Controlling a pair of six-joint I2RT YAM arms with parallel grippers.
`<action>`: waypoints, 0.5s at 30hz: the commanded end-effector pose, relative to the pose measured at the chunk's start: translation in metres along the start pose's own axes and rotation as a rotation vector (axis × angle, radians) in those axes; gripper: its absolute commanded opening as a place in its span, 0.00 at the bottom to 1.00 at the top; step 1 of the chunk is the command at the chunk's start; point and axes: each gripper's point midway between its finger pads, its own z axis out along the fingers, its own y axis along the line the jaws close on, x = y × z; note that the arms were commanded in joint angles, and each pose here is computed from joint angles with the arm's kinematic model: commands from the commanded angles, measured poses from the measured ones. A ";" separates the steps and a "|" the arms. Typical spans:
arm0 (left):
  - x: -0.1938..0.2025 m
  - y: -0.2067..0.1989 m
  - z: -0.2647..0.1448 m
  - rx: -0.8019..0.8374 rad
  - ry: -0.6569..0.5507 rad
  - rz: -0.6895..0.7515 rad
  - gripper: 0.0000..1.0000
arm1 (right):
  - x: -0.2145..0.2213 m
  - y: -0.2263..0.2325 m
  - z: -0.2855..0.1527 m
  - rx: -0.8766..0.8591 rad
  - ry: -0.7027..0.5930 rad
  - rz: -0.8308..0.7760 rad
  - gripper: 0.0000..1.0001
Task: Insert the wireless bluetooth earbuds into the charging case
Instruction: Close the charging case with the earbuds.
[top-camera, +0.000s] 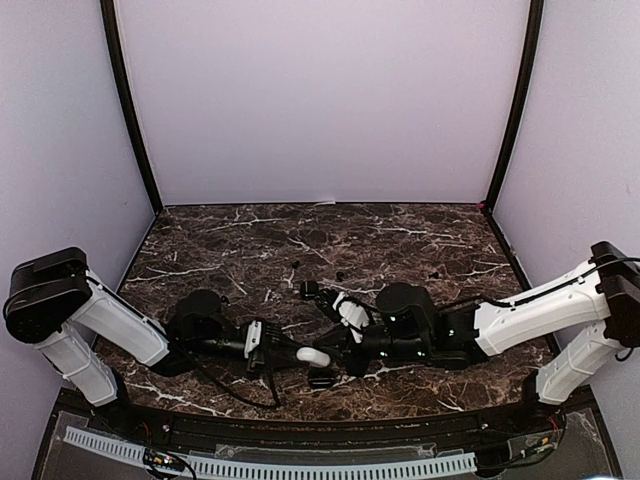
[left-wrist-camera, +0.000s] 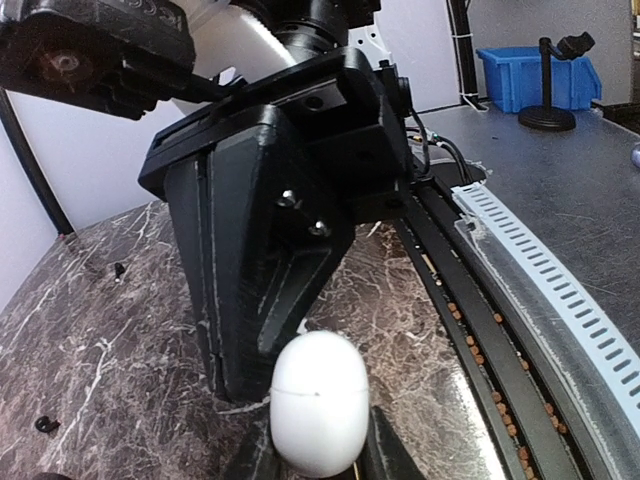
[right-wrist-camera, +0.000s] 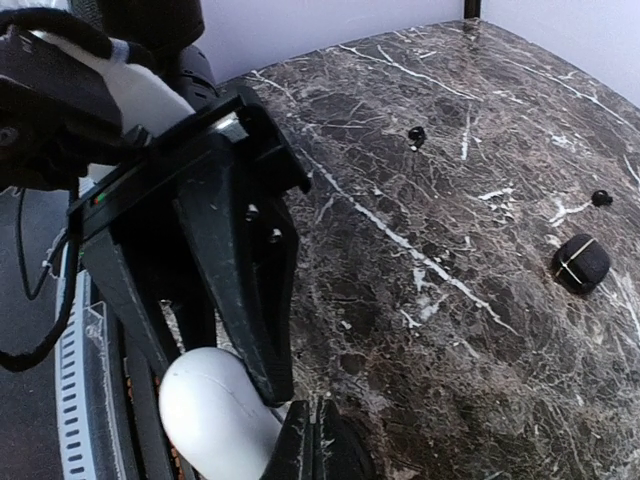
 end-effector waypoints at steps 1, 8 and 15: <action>-0.008 0.012 0.003 -0.043 -0.003 -0.008 0.00 | 0.007 0.025 -0.005 -0.160 0.001 0.021 0.00; -0.005 0.020 0.005 -0.077 0.021 -0.032 0.00 | 0.027 0.014 -0.019 -0.109 -0.018 0.091 0.00; 0.000 0.041 0.005 -0.181 0.064 -0.091 0.00 | 0.013 -0.048 -0.043 0.253 -0.106 0.123 0.00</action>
